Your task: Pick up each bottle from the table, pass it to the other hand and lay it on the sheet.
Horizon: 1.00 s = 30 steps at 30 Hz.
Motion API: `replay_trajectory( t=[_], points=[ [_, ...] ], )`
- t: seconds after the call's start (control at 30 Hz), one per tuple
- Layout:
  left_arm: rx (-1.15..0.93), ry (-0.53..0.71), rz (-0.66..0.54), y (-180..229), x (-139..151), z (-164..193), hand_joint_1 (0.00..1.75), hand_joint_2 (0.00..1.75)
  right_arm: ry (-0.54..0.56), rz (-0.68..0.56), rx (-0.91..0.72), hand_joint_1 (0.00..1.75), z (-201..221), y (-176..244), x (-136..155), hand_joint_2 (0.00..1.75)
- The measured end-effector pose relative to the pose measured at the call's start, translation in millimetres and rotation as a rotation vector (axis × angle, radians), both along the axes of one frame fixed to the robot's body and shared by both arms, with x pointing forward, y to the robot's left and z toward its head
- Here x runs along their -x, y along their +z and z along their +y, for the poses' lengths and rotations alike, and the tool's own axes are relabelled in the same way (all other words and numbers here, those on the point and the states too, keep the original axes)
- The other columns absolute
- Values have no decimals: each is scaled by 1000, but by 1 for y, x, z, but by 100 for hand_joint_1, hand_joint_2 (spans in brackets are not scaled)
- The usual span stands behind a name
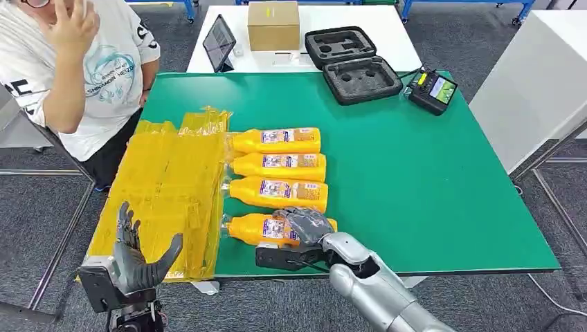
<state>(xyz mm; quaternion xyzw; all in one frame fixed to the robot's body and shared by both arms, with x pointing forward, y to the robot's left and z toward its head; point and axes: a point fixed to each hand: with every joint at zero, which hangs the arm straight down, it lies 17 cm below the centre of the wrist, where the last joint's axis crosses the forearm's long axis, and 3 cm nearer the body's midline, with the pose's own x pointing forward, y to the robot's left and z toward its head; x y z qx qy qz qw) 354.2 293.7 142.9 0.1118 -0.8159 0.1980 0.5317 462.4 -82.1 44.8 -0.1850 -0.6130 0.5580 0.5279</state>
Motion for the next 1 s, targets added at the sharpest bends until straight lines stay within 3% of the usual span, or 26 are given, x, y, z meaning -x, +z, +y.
replay_trajectory(
  t=[0.67,0.8,1.0],
  points=[
    [-5,9,8,-2,1,5,0,175,52,69,1,175,6,-13,-1,175],
    [-11,0,8,-2,1,3,0,175,106,77,-230,175,20,2,12,175],
    [-16,1,-8,0,2,2,0,175,147,-29,-642,175,27,65,33,175]
  ],
)
